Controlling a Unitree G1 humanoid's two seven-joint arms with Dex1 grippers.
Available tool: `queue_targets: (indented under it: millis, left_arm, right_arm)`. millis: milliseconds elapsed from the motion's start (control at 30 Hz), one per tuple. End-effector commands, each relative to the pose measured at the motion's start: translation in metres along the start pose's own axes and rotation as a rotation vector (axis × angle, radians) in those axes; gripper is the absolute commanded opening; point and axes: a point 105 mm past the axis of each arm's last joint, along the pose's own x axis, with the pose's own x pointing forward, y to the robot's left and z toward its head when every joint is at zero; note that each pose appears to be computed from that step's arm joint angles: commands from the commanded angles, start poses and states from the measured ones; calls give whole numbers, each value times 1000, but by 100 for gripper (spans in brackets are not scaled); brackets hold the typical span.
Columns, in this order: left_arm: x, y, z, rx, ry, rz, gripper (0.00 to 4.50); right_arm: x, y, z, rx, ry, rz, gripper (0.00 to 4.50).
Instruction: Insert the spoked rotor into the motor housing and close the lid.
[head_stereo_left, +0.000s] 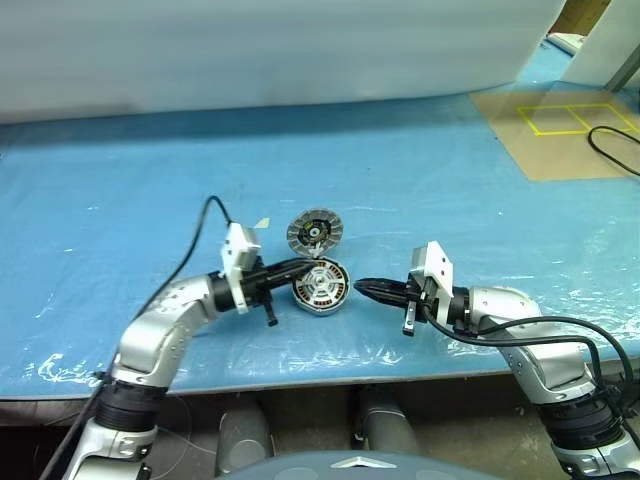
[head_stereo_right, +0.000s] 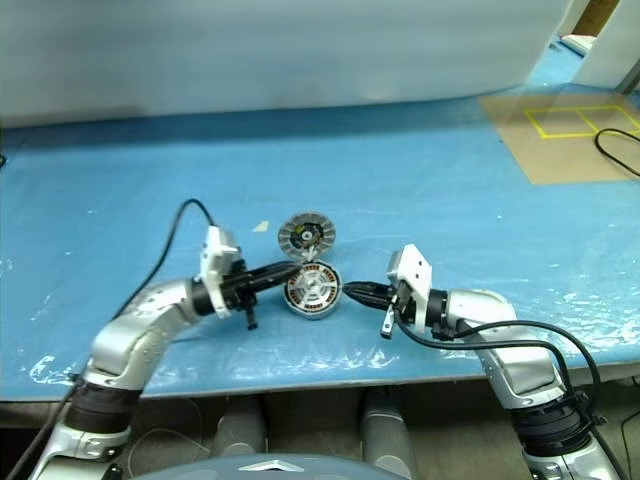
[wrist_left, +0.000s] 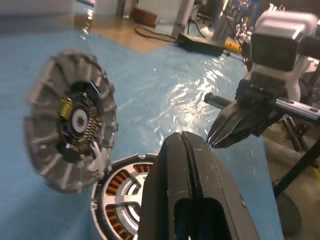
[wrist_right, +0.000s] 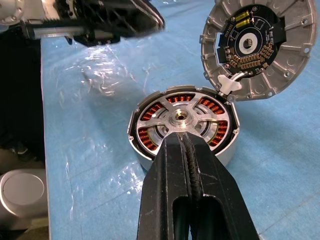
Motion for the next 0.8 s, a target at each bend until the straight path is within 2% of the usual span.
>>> queue_targets:
  millis: [33,167,300,567,800]
  left_arm:
    - [-22,8,1,29,2,43,3]
    - [-44,34,-14,45,58,137,3]
    - [-44,70,-22,85,91,235,3]
    - [11,111,-5,105,34,174,3]
    - [52,113,2,27,12,47,3]
  right_arm:
    - [-4,2,18,-48,-51,12,0]
    - [-7,9,22,-50,-56,38,0]
    - [-9,17,24,-51,-51,66,0]
    - [-8,24,25,-39,-47,61,0]
    - [-12,25,24,-32,-37,34,0]
